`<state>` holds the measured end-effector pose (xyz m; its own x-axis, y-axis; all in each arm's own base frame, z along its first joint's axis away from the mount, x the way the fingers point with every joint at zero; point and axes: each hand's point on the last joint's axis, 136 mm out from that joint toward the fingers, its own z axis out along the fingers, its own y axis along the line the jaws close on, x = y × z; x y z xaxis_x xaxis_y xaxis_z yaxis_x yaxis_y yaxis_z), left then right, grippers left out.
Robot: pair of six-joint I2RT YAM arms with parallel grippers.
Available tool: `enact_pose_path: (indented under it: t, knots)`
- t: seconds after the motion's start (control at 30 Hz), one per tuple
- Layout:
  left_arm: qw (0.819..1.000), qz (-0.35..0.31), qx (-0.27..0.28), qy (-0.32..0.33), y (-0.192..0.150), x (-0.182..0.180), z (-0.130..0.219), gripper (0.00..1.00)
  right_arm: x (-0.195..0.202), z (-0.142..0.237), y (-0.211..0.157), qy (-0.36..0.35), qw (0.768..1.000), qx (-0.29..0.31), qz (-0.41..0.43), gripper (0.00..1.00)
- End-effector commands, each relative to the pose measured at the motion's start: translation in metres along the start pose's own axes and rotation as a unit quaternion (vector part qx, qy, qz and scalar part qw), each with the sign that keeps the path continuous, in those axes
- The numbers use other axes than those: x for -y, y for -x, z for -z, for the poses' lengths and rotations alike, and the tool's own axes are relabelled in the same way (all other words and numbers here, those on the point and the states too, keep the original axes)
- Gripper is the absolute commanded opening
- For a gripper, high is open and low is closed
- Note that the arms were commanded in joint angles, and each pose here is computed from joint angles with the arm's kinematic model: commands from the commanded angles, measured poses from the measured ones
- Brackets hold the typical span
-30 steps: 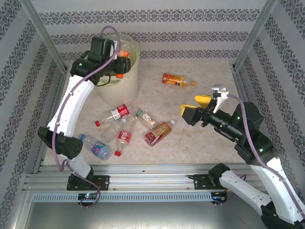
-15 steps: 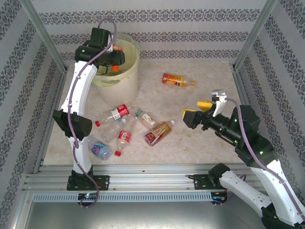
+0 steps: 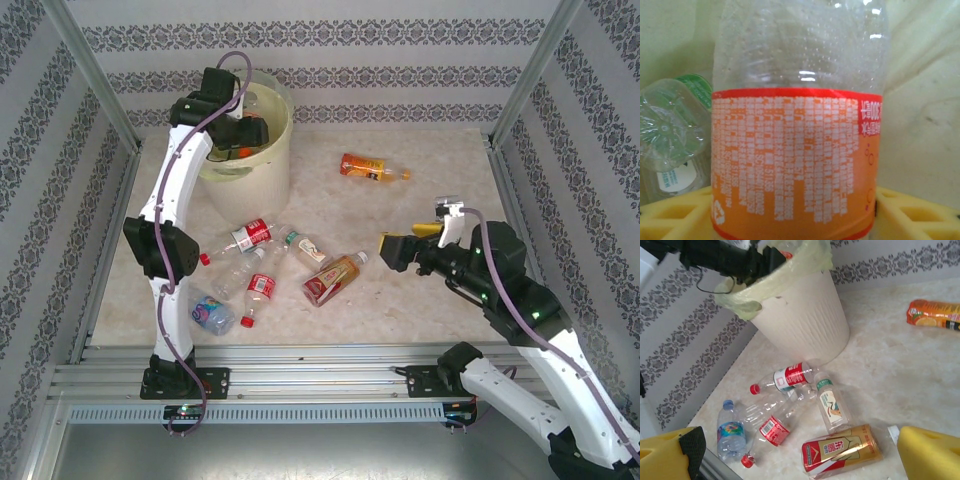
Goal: Put the plastic bottles in the bin
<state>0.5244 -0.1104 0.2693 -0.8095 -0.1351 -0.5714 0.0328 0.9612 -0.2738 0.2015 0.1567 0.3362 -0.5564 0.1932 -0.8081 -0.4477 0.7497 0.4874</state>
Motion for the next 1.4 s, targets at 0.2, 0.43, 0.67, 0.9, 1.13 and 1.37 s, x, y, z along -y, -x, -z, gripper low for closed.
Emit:
enact_pose_path:
  t: [0.2,0.43,0.67,0.9,1.13,1.37]
  knots:
    - [0.998,-0.015,0.044,-0.033,0.018,0.014,0.043,0.86,0.007,-0.021,-0.013,-0.007,0.999,-0.028,-0.032,0.98]
    - [0.994,-0.049,0.086,-0.054,0.028,0.027,0.077,0.97,0.004,-0.016,-0.012,0.003,1.0,-0.019,-0.017,0.98]
    - [0.985,-0.089,0.123,-0.085,0.023,0.042,0.123,1.0,-0.004,-0.008,-0.013,0.02,0.999,-0.025,-0.008,0.98]
    - [0.971,-0.143,0.124,-0.146,-0.027,0.072,0.16,1.0,-0.03,0.016,-0.007,0.073,0.997,-0.025,0.022,0.98]
    - [0.965,-0.164,0.084,-0.186,-0.101,0.094,0.158,1.0,-0.043,0.039,-0.006,0.092,0.994,-0.033,0.047,0.98]
    - [0.958,-0.225,0.023,-0.176,-0.177,0.125,0.13,0.99,-0.042,0.045,-0.01,0.089,0.994,-0.038,0.051,0.98]
